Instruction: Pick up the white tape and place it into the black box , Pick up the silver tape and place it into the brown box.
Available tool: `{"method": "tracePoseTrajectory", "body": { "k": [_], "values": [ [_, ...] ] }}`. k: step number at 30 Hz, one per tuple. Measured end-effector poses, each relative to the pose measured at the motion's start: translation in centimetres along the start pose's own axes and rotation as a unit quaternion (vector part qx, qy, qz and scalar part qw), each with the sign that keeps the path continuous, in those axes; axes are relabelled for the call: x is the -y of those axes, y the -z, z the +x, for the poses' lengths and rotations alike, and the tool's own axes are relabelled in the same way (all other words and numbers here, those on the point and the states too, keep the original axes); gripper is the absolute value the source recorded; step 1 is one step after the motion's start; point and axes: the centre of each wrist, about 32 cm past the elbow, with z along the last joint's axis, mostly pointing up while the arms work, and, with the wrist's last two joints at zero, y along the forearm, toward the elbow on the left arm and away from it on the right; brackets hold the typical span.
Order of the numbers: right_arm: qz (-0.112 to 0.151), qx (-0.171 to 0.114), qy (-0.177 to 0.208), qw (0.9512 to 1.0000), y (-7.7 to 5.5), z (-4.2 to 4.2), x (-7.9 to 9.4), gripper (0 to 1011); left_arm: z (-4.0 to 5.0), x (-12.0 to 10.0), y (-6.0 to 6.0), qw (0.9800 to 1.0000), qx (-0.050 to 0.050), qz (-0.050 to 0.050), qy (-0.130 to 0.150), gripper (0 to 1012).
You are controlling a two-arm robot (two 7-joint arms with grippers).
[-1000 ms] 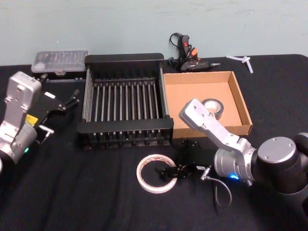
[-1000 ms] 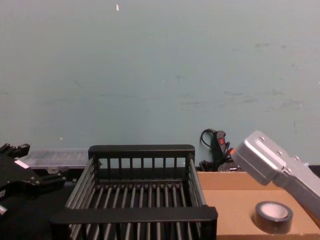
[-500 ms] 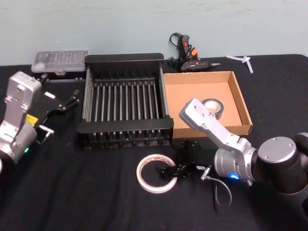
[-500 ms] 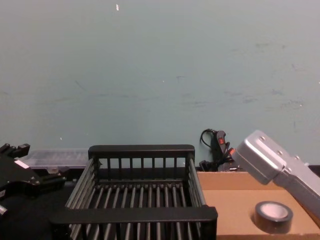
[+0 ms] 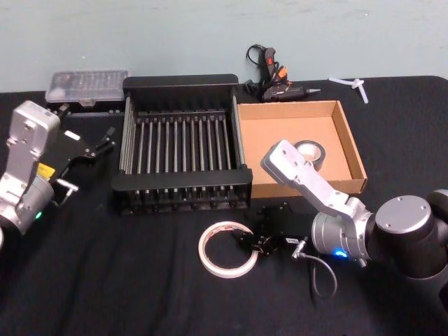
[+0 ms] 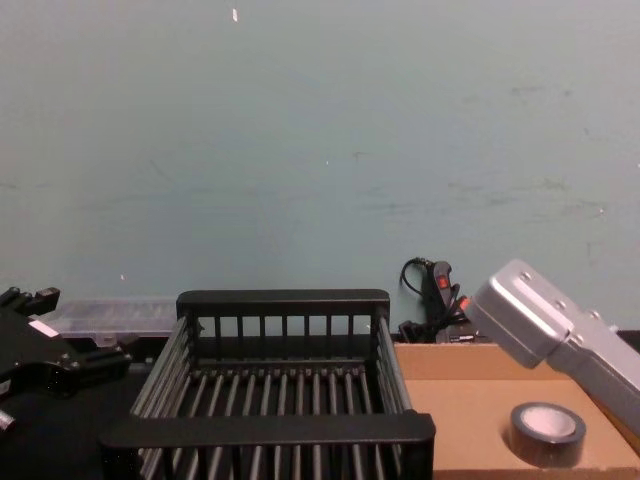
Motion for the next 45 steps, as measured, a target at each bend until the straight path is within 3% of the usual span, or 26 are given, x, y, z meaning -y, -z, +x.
{"method": "tracePoseTrajectory", "body": {
  "k": [13,32,45],
  "values": [
    [0.0,0.0,0.0,1.0,0.0,0.0,0.0,105,0.0,0.0,0.0,1.0,0.0,0.0,0.0,1002],
    [0.001,0.0,-0.002,1.0,0.0,0.0,0.0,95,0.0,0.0,0.0,1.0,0.0,0.0,0.0,1000],
    [0.022,0.0,-0.005,0.9997,-0.7,0.36,0.77,95,0.0,0.0,0.0,1.0,0.0,0.0,0.0,1002]
  ]
}}
